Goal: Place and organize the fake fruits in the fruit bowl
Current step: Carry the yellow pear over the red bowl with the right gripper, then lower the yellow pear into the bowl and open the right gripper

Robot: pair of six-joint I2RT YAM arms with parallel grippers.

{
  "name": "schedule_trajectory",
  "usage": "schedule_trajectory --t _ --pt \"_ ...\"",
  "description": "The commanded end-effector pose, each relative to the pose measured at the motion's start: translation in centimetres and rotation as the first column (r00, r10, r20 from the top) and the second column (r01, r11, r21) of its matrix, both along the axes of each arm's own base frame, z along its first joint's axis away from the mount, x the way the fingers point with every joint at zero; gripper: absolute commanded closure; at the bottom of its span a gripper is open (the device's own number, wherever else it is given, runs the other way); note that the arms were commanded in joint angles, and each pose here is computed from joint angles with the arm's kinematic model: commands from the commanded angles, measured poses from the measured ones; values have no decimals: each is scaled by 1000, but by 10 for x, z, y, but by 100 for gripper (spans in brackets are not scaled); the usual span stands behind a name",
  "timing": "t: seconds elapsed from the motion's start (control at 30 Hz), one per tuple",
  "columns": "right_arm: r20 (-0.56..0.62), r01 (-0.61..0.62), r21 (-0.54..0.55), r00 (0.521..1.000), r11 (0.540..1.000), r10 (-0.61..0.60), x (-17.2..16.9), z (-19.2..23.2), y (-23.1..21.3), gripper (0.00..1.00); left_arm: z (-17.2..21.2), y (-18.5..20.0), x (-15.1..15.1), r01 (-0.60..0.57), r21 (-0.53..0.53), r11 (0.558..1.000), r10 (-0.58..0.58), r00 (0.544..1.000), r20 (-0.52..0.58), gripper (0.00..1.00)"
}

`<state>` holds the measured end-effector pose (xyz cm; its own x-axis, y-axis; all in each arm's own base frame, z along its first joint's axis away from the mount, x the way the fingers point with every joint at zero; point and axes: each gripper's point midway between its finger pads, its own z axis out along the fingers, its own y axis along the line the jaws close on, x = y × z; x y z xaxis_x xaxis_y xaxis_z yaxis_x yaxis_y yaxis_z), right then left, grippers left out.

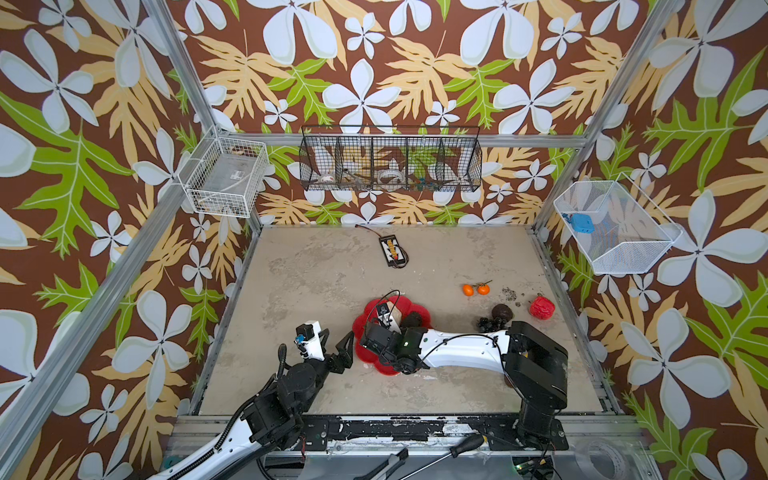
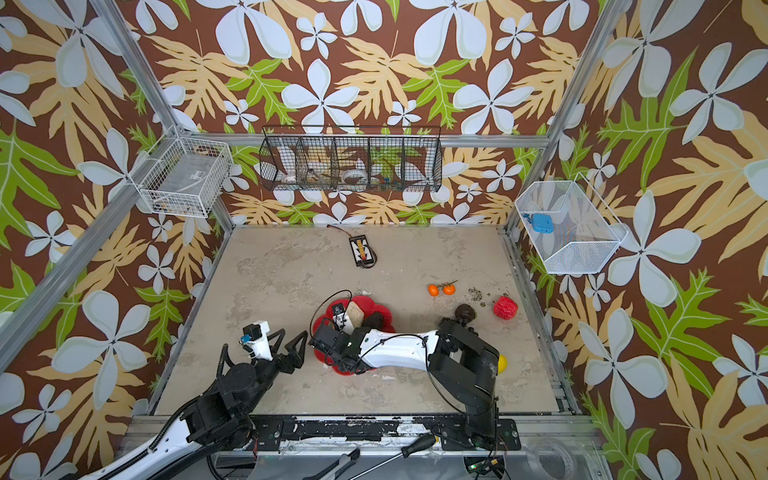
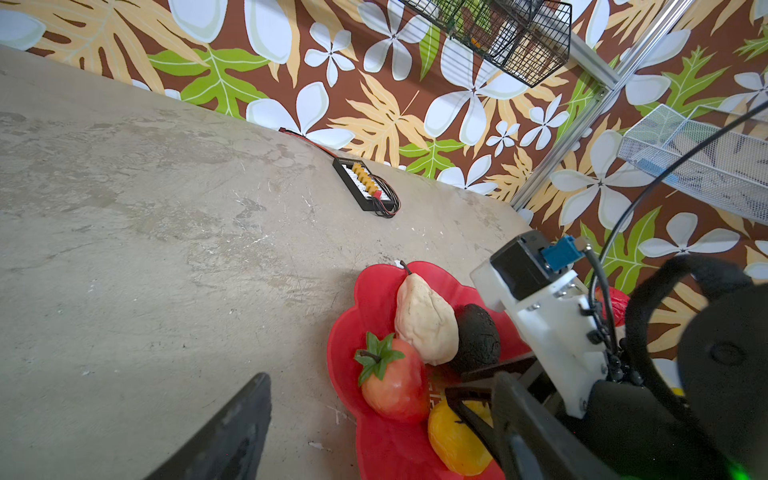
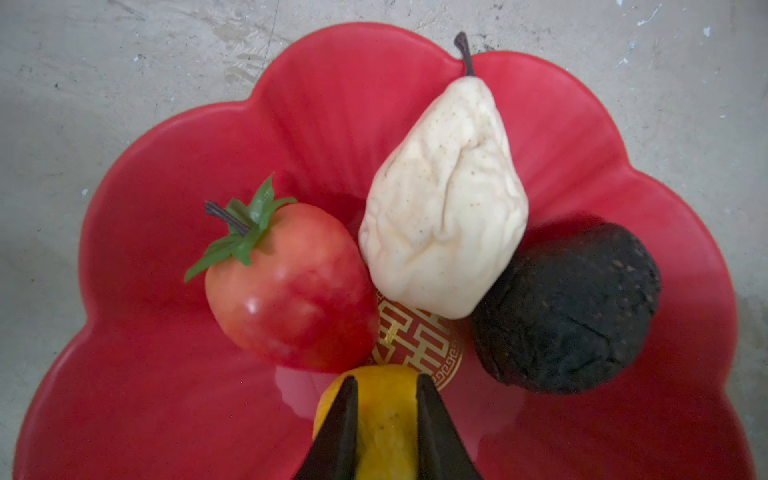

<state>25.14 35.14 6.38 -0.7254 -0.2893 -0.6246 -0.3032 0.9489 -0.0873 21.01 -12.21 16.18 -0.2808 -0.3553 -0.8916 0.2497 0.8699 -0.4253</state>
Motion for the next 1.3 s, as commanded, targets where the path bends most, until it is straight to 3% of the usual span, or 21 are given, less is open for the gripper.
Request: schedule_trajectory --t 0.0,0.6,0.87,1.27 --pt "38 4 7 999 1000 -4 8 4 8 77 3 1 1 -9 -10 1000 9 1000 11 16" --pt "82 6 -6 997 1000 -5 19 5 19 73 2 0 2 -6 -6 1000 6 1000 11 16" --pt "89 4 5 996 1000 -4 18 12 15 51 1 -1 2 -4 -2 1000 4 1000 11 16" --pt "108 -13 41 994 999 8 17 33 14 28 2 -2 2 2 2 1000 -2 1000 11 16"
